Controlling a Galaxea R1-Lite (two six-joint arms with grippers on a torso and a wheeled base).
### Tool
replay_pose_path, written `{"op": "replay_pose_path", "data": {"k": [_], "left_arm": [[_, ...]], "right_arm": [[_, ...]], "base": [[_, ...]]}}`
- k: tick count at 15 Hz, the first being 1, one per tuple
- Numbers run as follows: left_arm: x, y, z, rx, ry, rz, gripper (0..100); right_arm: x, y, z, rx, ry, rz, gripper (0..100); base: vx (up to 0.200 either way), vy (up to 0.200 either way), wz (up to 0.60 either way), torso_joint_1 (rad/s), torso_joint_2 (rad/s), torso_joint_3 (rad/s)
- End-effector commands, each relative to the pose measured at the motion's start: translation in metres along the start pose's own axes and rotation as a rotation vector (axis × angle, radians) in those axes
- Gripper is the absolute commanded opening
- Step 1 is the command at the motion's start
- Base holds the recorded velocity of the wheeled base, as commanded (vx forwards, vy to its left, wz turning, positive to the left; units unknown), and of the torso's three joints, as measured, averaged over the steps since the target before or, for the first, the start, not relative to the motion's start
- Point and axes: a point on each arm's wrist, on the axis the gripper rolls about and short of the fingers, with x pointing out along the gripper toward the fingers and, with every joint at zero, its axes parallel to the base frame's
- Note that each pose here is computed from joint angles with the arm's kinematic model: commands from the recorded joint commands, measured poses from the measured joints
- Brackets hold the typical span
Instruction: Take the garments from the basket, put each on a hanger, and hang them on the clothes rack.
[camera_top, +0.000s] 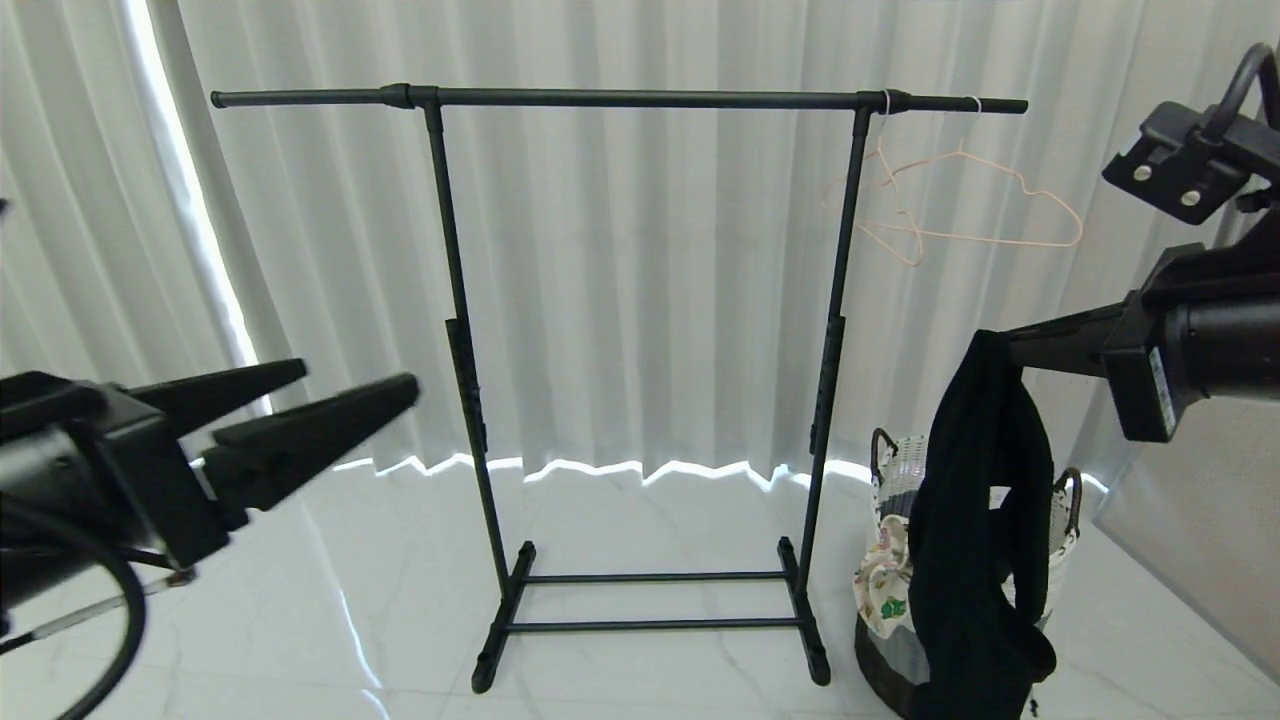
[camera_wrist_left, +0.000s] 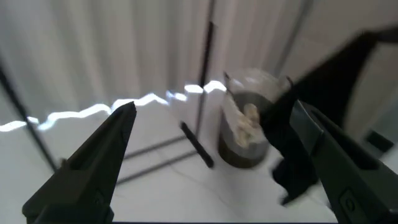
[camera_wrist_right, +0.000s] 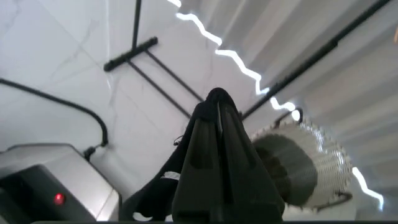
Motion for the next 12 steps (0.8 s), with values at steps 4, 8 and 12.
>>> {"op": "replay_pose_path", "data": {"k": [4, 8, 12], "left_arm": [[0.107, -0.102, -0.045, -0.115, 0.297, -0.110, 100], [0.160, -0.146, -0.077, -0.150, 0.430, -0.210, 100], [0.223, -0.122, -0.100, -0.184, 0.455, -0.113, 100]], "right_arm": [[0.029, 0.005, 0.011, -0.006, -0.081, 0.074, 0], [0.045, 0.011, 0.024, -0.013, -0.117, 0.127, 0], [0.057, 0.010, 0.033, -0.017, -0.143, 0.162, 0]], "base": [[0.000, 0.000, 0.00, 0.000, 0.00, 0.000], [0.000, 0.000, 0.00, 0.000, 0.00, 0.000], [0.000, 0.000, 0.00, 0.000, 0.00, 0.000]]}}
